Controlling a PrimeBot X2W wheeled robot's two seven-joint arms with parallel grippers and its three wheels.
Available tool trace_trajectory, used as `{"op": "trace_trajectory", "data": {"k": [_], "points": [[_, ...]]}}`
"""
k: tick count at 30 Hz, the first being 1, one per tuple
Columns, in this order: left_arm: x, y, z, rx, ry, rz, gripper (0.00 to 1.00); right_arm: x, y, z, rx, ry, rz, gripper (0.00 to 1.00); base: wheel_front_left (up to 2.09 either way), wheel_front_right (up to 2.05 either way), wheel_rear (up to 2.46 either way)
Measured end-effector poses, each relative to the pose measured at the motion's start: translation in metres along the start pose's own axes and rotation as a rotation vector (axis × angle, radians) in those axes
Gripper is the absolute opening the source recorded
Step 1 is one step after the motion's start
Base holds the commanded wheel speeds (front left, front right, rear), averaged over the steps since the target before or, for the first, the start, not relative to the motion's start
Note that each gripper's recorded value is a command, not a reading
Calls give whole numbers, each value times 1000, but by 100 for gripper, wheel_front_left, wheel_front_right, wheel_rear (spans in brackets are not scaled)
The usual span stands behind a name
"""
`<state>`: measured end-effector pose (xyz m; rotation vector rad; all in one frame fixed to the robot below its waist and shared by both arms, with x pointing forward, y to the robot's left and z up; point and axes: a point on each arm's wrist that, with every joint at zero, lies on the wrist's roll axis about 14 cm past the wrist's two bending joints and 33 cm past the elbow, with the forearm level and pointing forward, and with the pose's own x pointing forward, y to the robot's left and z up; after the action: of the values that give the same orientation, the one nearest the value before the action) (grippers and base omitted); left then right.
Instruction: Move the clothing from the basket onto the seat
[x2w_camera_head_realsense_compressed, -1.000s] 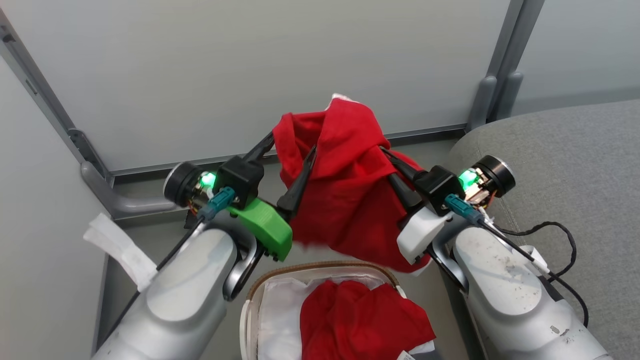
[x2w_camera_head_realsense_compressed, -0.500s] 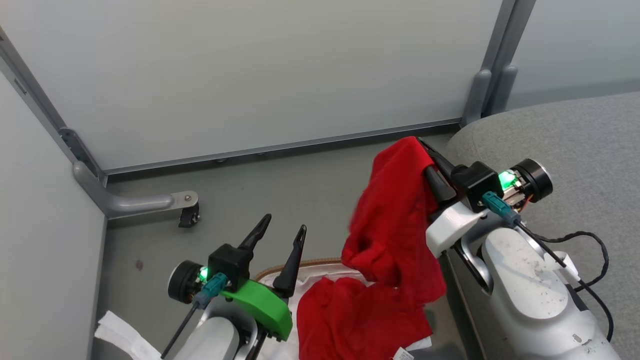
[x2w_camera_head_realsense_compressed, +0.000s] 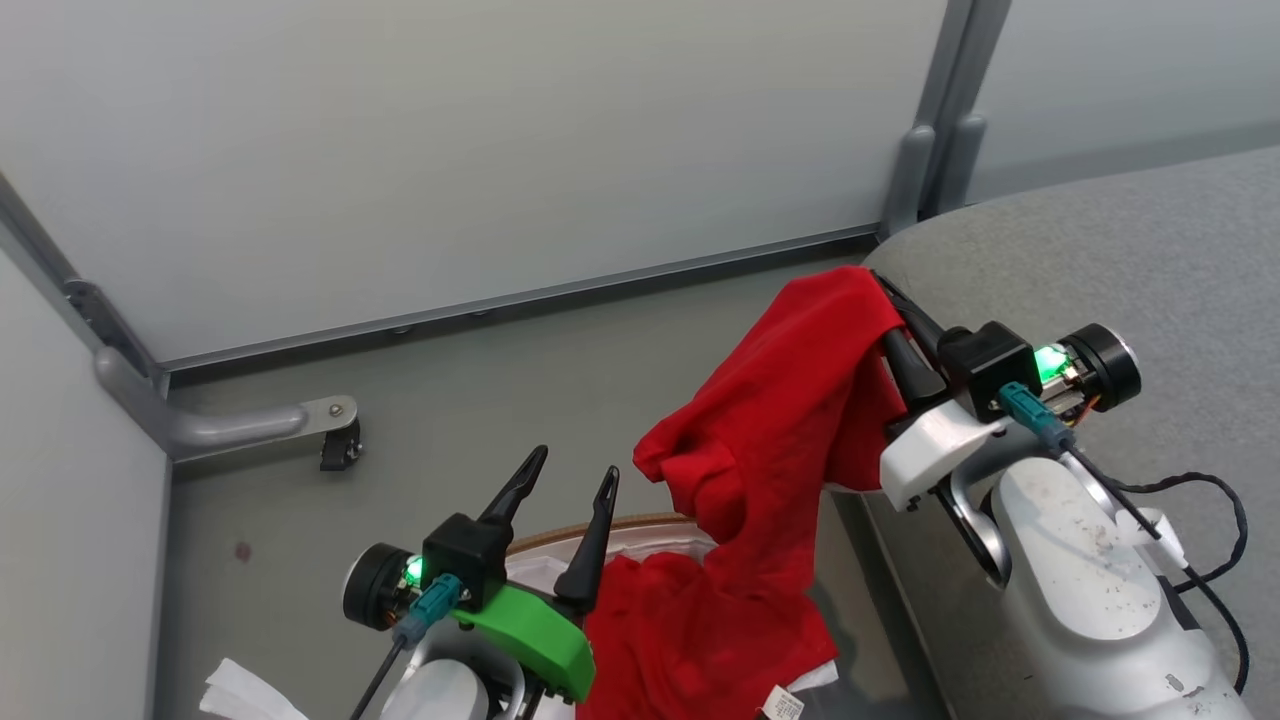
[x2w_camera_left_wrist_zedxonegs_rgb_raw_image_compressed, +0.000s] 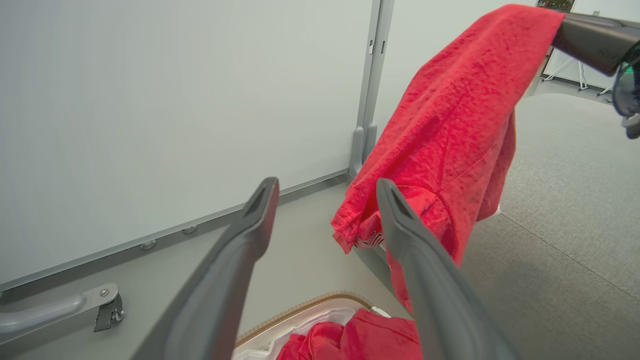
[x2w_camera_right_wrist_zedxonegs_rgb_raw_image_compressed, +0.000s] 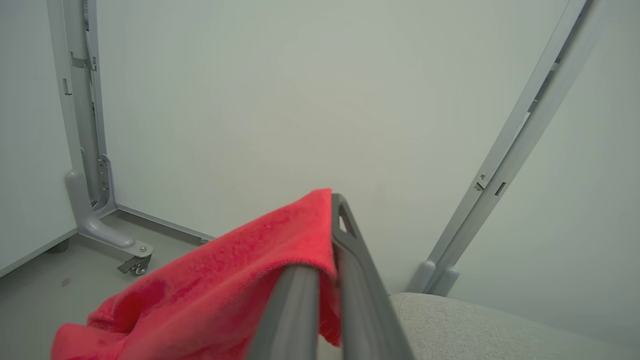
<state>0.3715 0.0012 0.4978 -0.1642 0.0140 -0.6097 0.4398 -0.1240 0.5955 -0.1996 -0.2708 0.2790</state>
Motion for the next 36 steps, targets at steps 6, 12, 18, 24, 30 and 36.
{"op": "trace_trajectory", "data": {"k": [6, 12, 18, 24, 30, 36], "points": [[15, -25, -1, -13, -5, -82, 100, -14, -37, 3, -29, 0, -98, 0, 0, 0, 0], [33, -52, -7, -29, 6, -177, 100, -40, -84, 0, -74, 27, -218, 0, 0, 0, 0], [50, -83, -16, -46, 29, -287, 100, -69, -120, -6, -108, 68, -324, 0, 0, 0, 0], [62, -100, -28, -67, 53, -357, 100, -84, -147, -17, -125, 114, -403, 0, 0, 0, 0], [75, -95, -40, -78, 68, -367, 100, -62, -181, -6, -182, 86, -446, 0, 0, 0, 0], [89, -70, -49, -71, 64, -335, 100, -24, -234, 24, -281, 8, -500, 0, 0, 0, 0]]}}
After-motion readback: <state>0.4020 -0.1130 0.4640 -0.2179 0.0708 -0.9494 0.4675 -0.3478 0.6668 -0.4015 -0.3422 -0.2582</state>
